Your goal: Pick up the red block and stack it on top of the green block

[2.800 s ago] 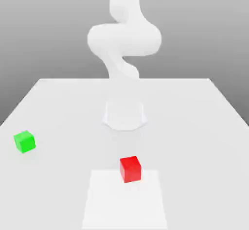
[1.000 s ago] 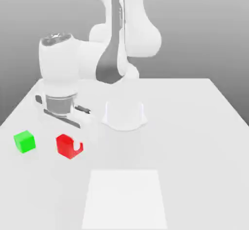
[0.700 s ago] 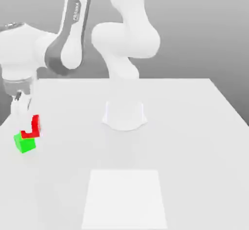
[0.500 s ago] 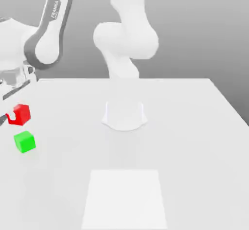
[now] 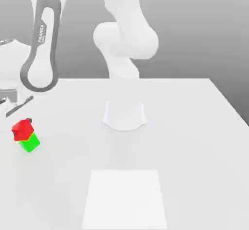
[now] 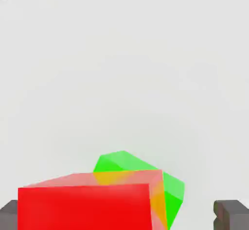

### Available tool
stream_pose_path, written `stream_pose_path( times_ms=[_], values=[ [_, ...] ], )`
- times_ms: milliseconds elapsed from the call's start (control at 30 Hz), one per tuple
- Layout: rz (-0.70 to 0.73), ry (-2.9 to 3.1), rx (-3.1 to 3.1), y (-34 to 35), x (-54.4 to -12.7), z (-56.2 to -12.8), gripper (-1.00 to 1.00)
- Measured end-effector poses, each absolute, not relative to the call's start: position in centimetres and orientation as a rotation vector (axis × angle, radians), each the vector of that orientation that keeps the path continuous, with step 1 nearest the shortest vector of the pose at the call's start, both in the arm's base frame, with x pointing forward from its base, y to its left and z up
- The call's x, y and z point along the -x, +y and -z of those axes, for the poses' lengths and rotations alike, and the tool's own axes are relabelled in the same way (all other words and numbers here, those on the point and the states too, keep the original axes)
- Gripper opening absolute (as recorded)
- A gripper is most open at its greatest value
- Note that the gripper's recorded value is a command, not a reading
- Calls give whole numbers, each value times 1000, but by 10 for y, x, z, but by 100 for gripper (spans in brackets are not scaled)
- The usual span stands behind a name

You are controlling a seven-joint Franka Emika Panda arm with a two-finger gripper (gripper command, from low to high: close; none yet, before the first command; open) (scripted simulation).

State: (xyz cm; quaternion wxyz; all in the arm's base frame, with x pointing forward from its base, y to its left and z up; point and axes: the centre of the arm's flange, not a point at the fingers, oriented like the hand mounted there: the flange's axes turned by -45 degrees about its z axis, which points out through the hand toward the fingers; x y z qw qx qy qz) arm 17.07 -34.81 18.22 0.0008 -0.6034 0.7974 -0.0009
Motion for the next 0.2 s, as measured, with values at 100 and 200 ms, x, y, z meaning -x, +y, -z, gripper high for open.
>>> stream_pose_path(
  times_ms=[100,200],
  values=[
    [7,2499,1894,-350,-173,-198,100],
    [9,2499,1891,-351,-173,-217,100]
  ],
)
